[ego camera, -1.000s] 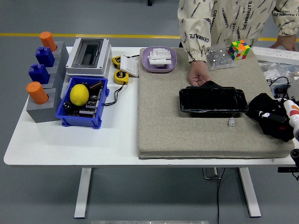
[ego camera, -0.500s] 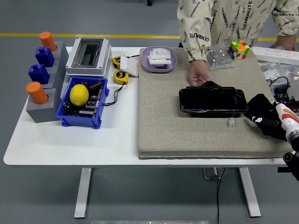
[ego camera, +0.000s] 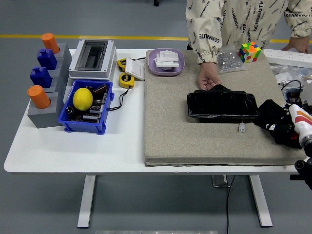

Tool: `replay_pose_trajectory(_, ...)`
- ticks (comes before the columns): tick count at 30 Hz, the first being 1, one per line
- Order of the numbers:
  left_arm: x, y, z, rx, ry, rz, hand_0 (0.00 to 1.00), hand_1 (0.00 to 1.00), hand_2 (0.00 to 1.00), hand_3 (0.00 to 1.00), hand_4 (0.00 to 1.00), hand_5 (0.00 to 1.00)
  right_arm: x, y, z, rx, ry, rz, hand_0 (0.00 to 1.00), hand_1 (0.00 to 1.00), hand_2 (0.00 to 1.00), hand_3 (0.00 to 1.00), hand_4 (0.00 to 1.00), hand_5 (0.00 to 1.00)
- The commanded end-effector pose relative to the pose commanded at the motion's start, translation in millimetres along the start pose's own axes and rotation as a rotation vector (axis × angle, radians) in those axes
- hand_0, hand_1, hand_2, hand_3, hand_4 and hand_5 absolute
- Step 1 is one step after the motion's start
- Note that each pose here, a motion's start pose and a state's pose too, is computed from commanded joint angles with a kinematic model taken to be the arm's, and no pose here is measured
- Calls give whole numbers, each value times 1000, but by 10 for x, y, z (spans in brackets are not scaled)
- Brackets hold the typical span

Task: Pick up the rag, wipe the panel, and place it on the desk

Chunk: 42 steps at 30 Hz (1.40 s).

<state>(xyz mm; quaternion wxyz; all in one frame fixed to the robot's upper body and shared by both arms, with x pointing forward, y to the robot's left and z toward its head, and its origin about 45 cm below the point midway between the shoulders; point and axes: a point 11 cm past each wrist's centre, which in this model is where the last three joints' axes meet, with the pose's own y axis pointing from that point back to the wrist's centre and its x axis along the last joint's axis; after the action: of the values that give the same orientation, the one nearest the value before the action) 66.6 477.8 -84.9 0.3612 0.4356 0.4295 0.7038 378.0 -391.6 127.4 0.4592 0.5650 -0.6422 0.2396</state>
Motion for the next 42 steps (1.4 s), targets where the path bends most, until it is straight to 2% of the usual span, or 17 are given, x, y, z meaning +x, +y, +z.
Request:
replay_pose_trajectory(18, 21, 0, -33, 5, -3, 3, 611, 640, 656, 562, 627, 441, 98, -7, -18, 5, -1, 39, 366, 441, 484, 479, 708, 91)
replay_pose_trajectory(42, 31, 2, 11, -2, 4, 6, 612, 640, 655, 562, 628, 442, 389, -172, -411, 84, 13, 71, 370, 446, 489, 487, 698, 126)
